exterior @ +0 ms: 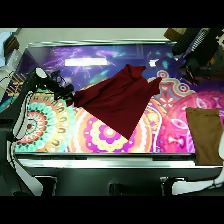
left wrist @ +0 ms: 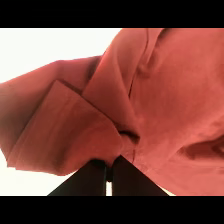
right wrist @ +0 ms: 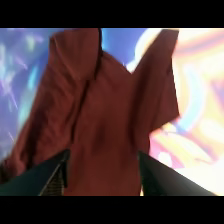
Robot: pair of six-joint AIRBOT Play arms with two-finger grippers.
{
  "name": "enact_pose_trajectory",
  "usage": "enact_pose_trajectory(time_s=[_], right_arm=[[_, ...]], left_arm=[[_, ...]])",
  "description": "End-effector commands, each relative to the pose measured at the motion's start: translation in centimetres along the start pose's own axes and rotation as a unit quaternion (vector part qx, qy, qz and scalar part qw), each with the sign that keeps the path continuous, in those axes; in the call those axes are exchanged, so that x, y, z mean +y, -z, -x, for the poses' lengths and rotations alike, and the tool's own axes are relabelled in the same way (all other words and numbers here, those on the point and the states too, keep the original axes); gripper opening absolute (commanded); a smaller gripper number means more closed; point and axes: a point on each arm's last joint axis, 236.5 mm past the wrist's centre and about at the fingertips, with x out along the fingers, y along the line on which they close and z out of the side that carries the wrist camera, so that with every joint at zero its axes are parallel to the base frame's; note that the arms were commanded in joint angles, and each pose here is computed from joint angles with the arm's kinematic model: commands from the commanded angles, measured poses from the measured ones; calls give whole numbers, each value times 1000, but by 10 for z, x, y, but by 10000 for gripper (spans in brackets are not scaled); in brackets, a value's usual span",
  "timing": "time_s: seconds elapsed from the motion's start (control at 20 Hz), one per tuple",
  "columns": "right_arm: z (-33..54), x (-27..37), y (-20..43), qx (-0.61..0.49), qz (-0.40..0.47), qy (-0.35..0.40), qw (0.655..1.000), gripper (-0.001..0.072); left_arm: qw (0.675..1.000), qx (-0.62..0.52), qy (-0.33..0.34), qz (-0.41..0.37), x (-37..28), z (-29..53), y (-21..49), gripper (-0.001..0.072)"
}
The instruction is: Fold the clothes and pants, and hang the long-sleeved shirts on hangers.
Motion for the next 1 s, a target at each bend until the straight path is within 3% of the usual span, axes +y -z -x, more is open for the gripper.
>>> enact_pose_trajectory(time_s=[0.0, 0.25, 0.45, 0.95], right_arm=[[13, -2, 93, 98, 2, -5, 995, 553], [-44, -2, 282, 242, -75, -18, 967, 553], [-67, -5, 371, 291, -76, 11, 954, 553], [-88, -3, 374, 253, -89, 27, 963, 548]], left_arm=[[1000, 5, 1, 0, 0, 0, 3, 14], [1000, 6, 1, 0, -1, 0, 3, 14], [1000, 6, 1, 0, -1, 0, 3, 14], [1000, 5, 1, 0, 0, -1, 2, 14]])
